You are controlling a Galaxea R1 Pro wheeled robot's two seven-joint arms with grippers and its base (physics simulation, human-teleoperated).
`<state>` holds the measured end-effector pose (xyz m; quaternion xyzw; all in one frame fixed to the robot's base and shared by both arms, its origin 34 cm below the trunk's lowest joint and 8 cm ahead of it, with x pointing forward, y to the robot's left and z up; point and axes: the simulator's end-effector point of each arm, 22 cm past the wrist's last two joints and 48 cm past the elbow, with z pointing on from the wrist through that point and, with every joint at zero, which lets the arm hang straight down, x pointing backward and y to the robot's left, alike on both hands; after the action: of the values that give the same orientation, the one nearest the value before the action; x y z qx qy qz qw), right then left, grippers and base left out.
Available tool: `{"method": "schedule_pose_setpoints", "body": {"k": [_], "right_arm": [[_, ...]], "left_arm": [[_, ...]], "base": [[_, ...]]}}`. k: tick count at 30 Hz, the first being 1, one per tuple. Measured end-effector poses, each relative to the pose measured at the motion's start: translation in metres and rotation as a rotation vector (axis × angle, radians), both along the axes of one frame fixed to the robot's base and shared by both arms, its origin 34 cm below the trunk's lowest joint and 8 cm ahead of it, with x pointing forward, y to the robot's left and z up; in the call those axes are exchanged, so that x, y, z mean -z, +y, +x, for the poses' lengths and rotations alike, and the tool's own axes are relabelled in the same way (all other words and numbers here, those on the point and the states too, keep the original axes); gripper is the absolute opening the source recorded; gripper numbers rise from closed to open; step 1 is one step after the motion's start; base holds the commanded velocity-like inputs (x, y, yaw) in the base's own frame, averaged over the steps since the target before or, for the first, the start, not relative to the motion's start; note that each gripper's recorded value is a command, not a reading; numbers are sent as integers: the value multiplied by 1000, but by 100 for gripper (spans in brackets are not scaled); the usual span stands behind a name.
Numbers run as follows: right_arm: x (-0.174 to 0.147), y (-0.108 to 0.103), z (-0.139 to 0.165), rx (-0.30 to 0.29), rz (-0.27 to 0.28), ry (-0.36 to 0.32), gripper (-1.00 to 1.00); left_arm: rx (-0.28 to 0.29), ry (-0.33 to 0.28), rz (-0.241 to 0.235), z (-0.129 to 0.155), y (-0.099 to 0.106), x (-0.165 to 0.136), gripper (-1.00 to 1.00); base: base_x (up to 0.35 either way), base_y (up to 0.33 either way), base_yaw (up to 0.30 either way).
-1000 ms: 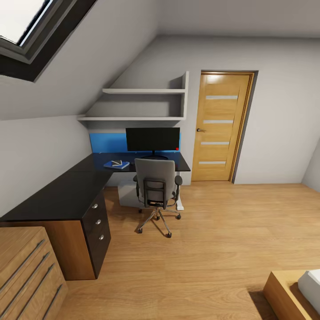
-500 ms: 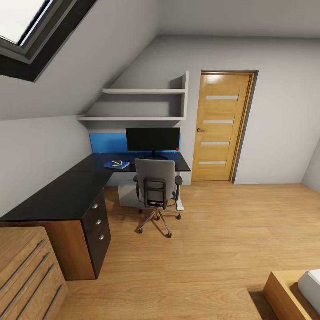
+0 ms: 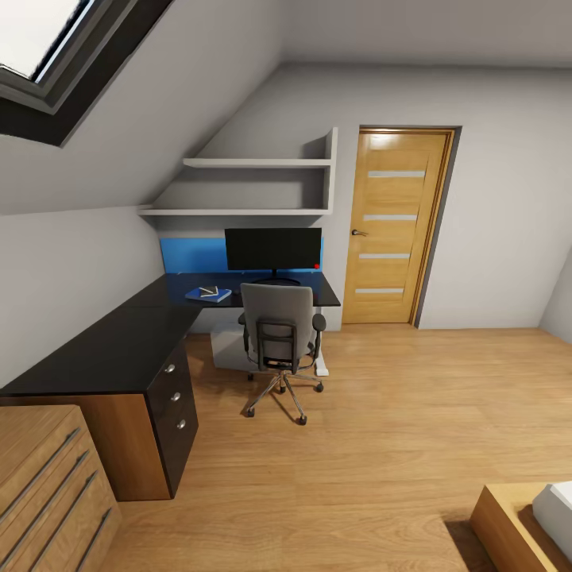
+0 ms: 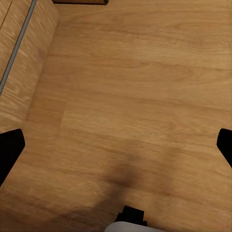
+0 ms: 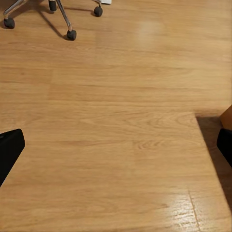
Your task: In the bedroom, organize the workspace by keeping the computer under the desk, ensuring the monitor is on the desk, placing the keyboard on the desk next to the monitor, placing the mouse on the desk next to the keyboard, moving the folder from the swivel chair onto the desk next to the mouse, stacking the notebook on top of the folder with the pen on top of the notebook, and positioning the swivel chair next to the desk.
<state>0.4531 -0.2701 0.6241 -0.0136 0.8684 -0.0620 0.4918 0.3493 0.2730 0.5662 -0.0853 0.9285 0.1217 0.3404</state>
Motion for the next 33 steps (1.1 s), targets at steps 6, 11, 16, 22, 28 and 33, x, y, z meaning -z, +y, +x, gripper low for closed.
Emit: {"method": "schedule_pose_setpoints", "body": {"k": [6, 11, 16, 22, 28, 33], "right_arm": [[0, 0, 0, 0, 0, 0, 100], [0, 0, 0, -1, 0, 0, 100], [0, 0, 0, 0, 0, 0, 100], [0, 0, 0, 0, 0, 0, 100], [0, 0, 0, 0, 0, 0, 100], [0, 0, 0, 0, 0, 0, 100]], "left_arm": [[0, 0, 0, 0, 0, 0, 100], [0, 0, 0, 0, 0, 0, 100], [0, 0, 0, 0, 0, 0, 100], [0, 0, 0, 0, 0, 0, 100], [1, 0, -2, 0, -2, 0, 100], [-1, 0, 0, 0, 0, 0, 100]], "base": [[0, 0, 0], [0, 0, 0], [0, 0, 0], [0, 0, 0], [0, 0, 0], [0, 0, 0]]}}
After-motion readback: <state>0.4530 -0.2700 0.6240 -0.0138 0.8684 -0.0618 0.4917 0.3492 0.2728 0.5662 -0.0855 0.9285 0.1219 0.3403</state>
